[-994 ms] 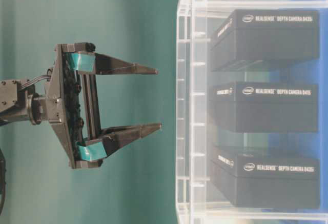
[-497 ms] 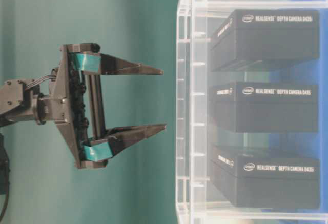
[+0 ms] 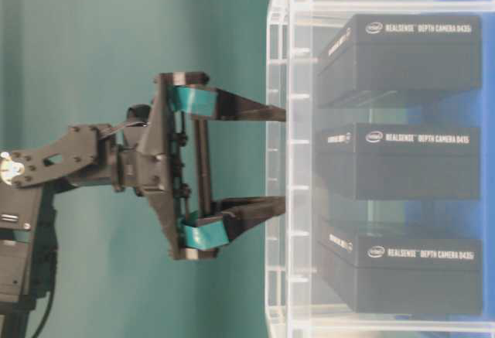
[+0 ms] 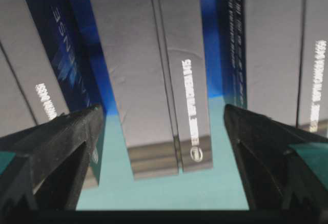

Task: Take the box out of the case with the left arm.
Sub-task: 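Move the open left gripper over the middle black box in the case, then lower the left gripper and close it on the middle box, then lift the middle box straight up out of the case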

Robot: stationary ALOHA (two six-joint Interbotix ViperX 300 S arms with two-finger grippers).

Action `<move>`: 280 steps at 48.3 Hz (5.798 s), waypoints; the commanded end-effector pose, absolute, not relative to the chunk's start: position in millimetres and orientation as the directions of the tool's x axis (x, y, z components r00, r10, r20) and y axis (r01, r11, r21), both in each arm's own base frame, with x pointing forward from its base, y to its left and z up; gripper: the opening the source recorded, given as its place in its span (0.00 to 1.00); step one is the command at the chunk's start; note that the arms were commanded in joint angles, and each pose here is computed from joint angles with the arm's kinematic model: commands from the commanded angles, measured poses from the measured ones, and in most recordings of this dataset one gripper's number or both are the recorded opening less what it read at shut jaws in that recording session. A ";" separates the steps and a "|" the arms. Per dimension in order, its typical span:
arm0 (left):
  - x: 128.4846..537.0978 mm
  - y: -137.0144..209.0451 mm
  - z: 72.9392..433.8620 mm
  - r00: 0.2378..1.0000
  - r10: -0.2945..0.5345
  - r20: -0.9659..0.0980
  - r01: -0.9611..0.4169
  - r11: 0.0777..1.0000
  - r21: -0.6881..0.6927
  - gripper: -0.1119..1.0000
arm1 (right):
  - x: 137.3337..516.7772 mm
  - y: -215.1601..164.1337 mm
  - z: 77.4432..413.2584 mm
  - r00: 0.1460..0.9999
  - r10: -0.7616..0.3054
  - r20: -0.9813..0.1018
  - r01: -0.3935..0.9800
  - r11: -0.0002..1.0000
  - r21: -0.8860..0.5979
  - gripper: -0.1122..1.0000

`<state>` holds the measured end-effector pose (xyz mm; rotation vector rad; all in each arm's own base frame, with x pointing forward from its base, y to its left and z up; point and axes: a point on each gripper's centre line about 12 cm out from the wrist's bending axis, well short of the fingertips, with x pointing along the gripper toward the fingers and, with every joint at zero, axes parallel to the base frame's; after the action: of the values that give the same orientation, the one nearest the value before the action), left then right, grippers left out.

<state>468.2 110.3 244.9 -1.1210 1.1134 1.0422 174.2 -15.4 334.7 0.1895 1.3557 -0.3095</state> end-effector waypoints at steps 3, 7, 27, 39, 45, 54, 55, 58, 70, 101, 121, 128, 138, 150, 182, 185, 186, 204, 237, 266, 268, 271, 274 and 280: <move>466.6 111.9 259.9 0.213 0.084 -0.973 -0.970 0.141 -0.200 0.96 | 176.4 -16.1 337.2 0.199 -0.112 -0.973 0.328 0.944 -0.042 0.12; 466.8 111.9 254.1 0.218 0.085 -0.972 -0.969 0.141 -0.204 0.96 | 177.2 -16.1 337.8 0.207 -0.112 -0.972 0.327 0.944 -0.040 0.12; 467.0 112.2 230.0 0.217 0.087 -0.972 -0.969 0.143 -0.204 0.96 | 178.5 -16.1 336.7 0.216 -0.113 -0.970 0.326 0.945 -0.037 0.12; 462.8 113.4 218.2 0.204 0.090 -0.975 -0.973 0.129 -0.192 0.96 | 178.2 -16.1 335.2 0.212 -0.113 -0.971 0.326 0.945 -0.038 0.12; 462.9 113.3 214.3 0.212 0.091 -0.973 -0.972 0.121 -0.200 0.96 | 178.0 -16.1 334.2 0.209 -0.112 -0.972 0.325 0.945 -0.040 0.12; 464.4 113.7 213.9 0.222 0.093 -0.971 -0.970 0.122 -0.210 0.96 | 178.0 -16.1 334.2 0.209 -0.112 -0.972 0.325 0.945 -0.040 0.12; 464.6 112.9 213.9 0.222 0.093 -0.971 -0.970 0.124 -0.210 0.96 | 178.2 -16.1 334.3 0.210 -0.112 -0.971 0.325 0.945 -0.039 0.12; 464.4 113.7 213.9 0.222 0.093 -0.971 -0.970 0.122 -0.210 0.96 | 178.2 -16.1 334.3 0.210 -0.112 -0.971 0.325 0.945 -0.039 0.12; 465.0 113.8 214.2 0.223 0.094 -0.970 -0.970 0.122 -0.211 0.96 | 178.2 -16.1 334.3 0.210 -0.112 -0.971 0.325 0.945 -0.039 0.12; 466.1 111.6 216.0 0.227 0.085 -0.970 -0.972 0.077 -0.220 0.65 | 178.2 -16.1 334.3 0.210 -0.112 -0.971 0.325 0.945 -0.039 0.12; 467.0 109.5 244.0 0.228 0.079 -0.970 -0.972 0.072 -0.223 0.64 | 178.3 -16.1 334.8 0.212 -0.113 -0.971 0.325 0.945 -0.039 0.12; 464.6 108.7 267.6 0.211 0.072 -0.975 -0.976 0.068 -0.207 0.64 | 178.3 -16.1 334.8 0.212 -0.113 -0.971 0.325 0.945 -0.039 0.12; 465.1 107.8 304.1 0.226 0.067 -0.972 -0.973 0.065 -0.222 0.64 | 178.1 -16.1 334.7 0.210 -0.112 -0.971 0.325 0.945 -0.039 0.12; 456.4 108.8 349.3 0.236 0.071 -0.969 -0.971 0.059 -0.232 0.64 | 178.0 -18.1 335.0 0.209 -0.129 -0.969 0.327 0.943 -0.055 0.12; 440.4 109.9 391.6 0.273 0.093 -0.958 -0.962 0.053 -0.269 0.64 | 178.0 -19.5 335.2 0.209 -0.141 -0.968 0.329 0.942 -0.066 0.12; 440.4 109.9 392.1 0.274 0.093 -0.957 -0.961 0.053 -0.270 0.64 | 178.1 -19.5 335.2 0.210 -0.141 -0.967 0.329 0.942 -0.066 0.12; 440.4 109.9 392.1 0.274 0.093 -0.957 -0.961 0.055 -0.270 0.64 | 178.0 -19.5 335.2 0.209 -0.141 -0.968 0.329 0.942 -0.066 0.12; 440.3 110.4 391.6 0.273 0.092 -0.958 -0.962 0.055 -0.269 0.64 | 178.0 -19.5 335.2 0.209 -0.141 -0.968 0.329 0.942 -0.066 0.12; 439.7 111.0 390.9 0.270 0.092 -0.958 -0.962 0.056 -0.266 0.64 | 178.0 -19.4 335.1 0.209 -0.140 -0.968 0.329 0.942 -0.065 0.12; 441.4 48.9 399.1 0.275 0.052 -0.960 -0.960 0.063 -0.271 0.64 | 178.0 -19.5 335.2 0.209 -0.141 -0.968 0.329 0.942 -0.066 0.12; 442.2 41.0 398.7 0.274 0.048 -0.961 -0.960 0.065 -0.271 0.64 | 178.0 -19.5 335.2 0.209 -0.141 -0.968 0.329 0.942 -0.066 0.12; 444.2 25.9 397.3 0.272 0.037 -0.961 -0.961 0.066 -0.270 0.64 | 178.0 -19.5 335.2 0.209 -0.141 -0.968 0.329 0.942 -0.066 0.12; 444.7 13.8 397.3 0.273 0.031 -0.961 -0.961 0.063 -0.271 0.64 | 178.0 -19.5 335.2 0.209 -0.141 -0.968 0.329 0.942 -0.066 0.12; 444.7 -13.5 397.3 0.275 0.014 -0.961 -0.960 0.065 -0.273 0.64 | 178.0 -19.5 335.2 0.209 -0.141 -0.968 0.329 0.942 -0.066 0.12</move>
<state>456.4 2.5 371.7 -1.2439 1.0562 1.0253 176.9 -18.9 331.1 0.1677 1.3374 -0.3288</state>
